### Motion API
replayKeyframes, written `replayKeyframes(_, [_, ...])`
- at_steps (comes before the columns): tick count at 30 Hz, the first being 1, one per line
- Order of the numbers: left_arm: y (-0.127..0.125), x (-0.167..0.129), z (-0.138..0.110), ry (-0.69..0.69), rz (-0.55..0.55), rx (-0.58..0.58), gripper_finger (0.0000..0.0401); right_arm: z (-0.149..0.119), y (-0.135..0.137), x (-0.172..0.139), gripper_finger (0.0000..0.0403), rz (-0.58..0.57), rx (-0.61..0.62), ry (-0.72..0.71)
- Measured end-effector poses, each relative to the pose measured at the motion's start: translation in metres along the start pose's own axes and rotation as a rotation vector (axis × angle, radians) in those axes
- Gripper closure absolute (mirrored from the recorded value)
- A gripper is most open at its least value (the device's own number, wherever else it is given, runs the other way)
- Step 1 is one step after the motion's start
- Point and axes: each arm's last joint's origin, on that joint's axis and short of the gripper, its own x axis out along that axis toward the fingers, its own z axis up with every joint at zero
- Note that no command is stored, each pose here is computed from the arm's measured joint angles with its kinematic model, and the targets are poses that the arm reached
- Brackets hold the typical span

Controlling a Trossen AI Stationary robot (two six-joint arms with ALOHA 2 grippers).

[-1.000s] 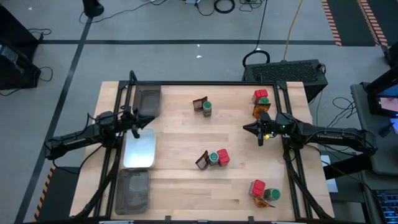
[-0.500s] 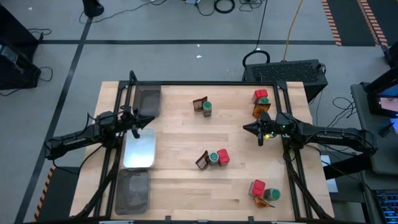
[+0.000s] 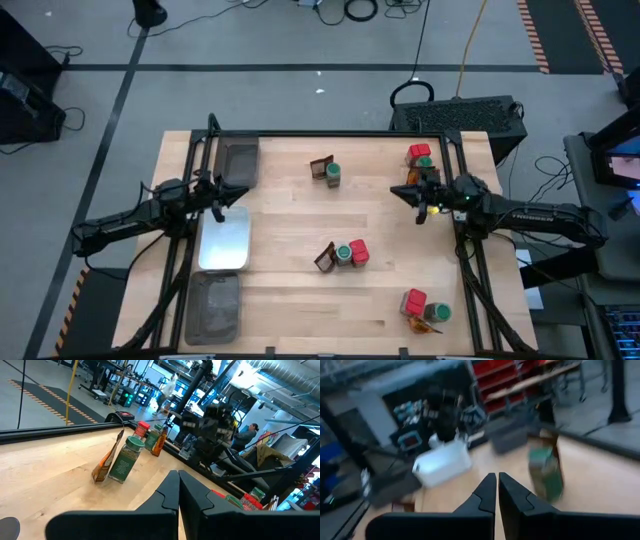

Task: Sort spices by type
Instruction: Put the top left orange seasoning pack into the top black bin

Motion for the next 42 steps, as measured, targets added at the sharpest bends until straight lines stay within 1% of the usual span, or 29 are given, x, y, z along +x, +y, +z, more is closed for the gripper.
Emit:
replayKeyframes(4, [0.0, 0.0, 0.0, -0.007, 0.013, 0.04, 0.0395, 0.034, 0.011, 0.01, 0.0403, -0.047, 0.011, -0.046])
replayKeyframes(9, [0.0, 0.0, 0.001, -0.016, 0.008, 0.047, 0.0395, 0.069, 0.024, 0.031, 0.0403, -0.071, -0.009, -0.002])
replayKeyframes(11, [0.0, 0.0, 0.001, -0.02, 0.006, 0.014, 0.0395, 0.082, 0.029, 0.041, 0.0403, -0.075, 0.012, 0.011])
replayKeyframes(14, [-0.001, 0.0, 0.002, -0.027, 0.006, -0.076, 0.0395, 0.097, 0.035, 0.055, 0.0403, -0.067, 0.068, 0.017])
replayKeyframes(16, [0.0, 0.0, 0.003, -0.057, 0.039, -0.075, 0.0395, 0.106, 0.04, 0.064, 0.0403, -0.041, 0.09, 0.021])
replayKeyframes(18, [0.002, 0.0, 0.004, -0.079, 0.085, -0.092, 0.0396, 0.112, 0.045, 0.071, 0.0403, -0.015, 0.093, 0.029])
replayKeyframes(19, [0.002, 0.0, 0.004, -0.086, 0.087, -0.123, 0.0395, 0.115, 0.048, 0.074, 0.0403, 0.005, 0.094, 0.031])
replayKeyframes(21, [0.001, 0.0, 0.006, -0.1, 0.067, -0.181, 0.0395, 0.116, 0.052, 0.08, 0.0403, 0.024, 0.104, 0.039])
replayKeyframes(23, [-0.001, 0.0, 0.007, -0.109, 0.035, -0.186, 0.0395, 0.114, 0.054, 0.084, 0.0403, 0.03, 0.111, 0.057])
replayKeyframes(26, [-0.007, -0.001, 0.017, -0.19, -0.032, -0.181, 0.0395, 0.112, 0.055, 0.091, 0.0403, 0.028, 0.123, 0.078])
replayKeyframes(29, [-0.013, -0.002, 0.028, -0.206, -0.043, -0.176, 0.0395, 0.106, 0.057, 0.097, 0.0403, 0.031, 0.142, 0.108])
replayKeyframes(33, [-0.025, 0.002, 0.049, -0.198, -0.022, -0.086, 0.0395, 0.1, 0.059, 0.103, 0.0403, 0.07, 0.148, 0.154])
replayKeyframes(36, [-0.035, 0.012, 0.07, -0.165, 0.013, -0.005, 0.0395, 0.096, 0.058, 0.107, 0.0403, 0.072, 0.15, 0.174])
replayKeyframes(39, [-0.047, 0.032, 0.091, -0.119, 0.043, 0.087, 0.0395, 0.093, 0.058, 0.109, 0.0403, 0.089, 0.15, 0.192])
replayKeyframes(42, [-0.057, 0.057, 0.112, -0.024, 0.093, 0.242, 0.0395, 0.092, 0.057, 0.11, 0.0403, 0.09, 0.131, 0.199])
